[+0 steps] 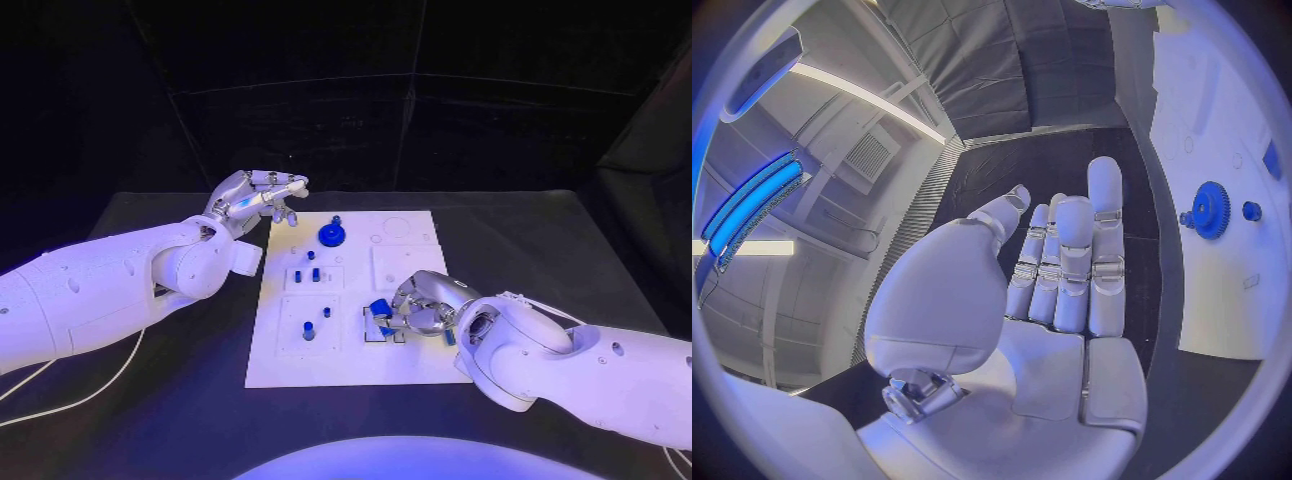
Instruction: Assemble the parts on the task board
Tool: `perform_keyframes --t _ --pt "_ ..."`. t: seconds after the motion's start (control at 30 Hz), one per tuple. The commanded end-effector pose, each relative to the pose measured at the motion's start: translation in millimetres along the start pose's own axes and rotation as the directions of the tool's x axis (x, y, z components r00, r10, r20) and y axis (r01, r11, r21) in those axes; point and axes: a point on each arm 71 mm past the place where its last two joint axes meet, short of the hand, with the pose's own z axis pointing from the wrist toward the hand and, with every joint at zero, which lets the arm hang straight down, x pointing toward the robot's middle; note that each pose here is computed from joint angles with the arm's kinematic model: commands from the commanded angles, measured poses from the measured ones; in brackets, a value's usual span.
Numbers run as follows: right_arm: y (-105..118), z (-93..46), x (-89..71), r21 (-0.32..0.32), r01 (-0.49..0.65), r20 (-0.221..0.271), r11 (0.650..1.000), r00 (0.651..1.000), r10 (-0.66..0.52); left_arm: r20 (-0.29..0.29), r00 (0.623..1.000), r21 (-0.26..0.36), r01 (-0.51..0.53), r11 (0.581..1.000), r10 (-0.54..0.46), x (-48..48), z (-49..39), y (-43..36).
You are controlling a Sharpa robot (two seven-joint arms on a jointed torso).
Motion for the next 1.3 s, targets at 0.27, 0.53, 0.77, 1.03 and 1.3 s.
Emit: perform_keyframes --t 0.27,0.53,0.77,1.03,1.3 --pt "-1 5.4 3.2 0.042 0.065 -0.026 0.997 0.998 -0.064 -0.018 1.0 0.007 0.013 1.0 -0.013 3.0 0.8 -1.2" --pt "4 8.2 5.4 0.038 0.08 -0.022 0.996 0.997 -0.079 -0.022 1.0 0.007 0.015 1.0 -0.015 4.0 1.0 -1.1" --pt "4 9.5 5.1 0.041 0.08 -0.013 0.996 0.997 -0.079 -0.023 1.0 0.007 0.015 1.0 -0.015 4.0 1.2 -1.0" --pt "5 10.0 4.8 0.036 0.075 -0.002 0.997 0.997 -0.075 -0.023 1.0 0.006 0.016 1.0 -0.015 4.1 1.3 -1.0" --pt "9 7.9 4.9 -0.001 0.071 -0.002 0.997 0.997 -0.071 -0.021 1.0 0.006 0.015 1.0 -0.014 3.2 1.0 -1.0"
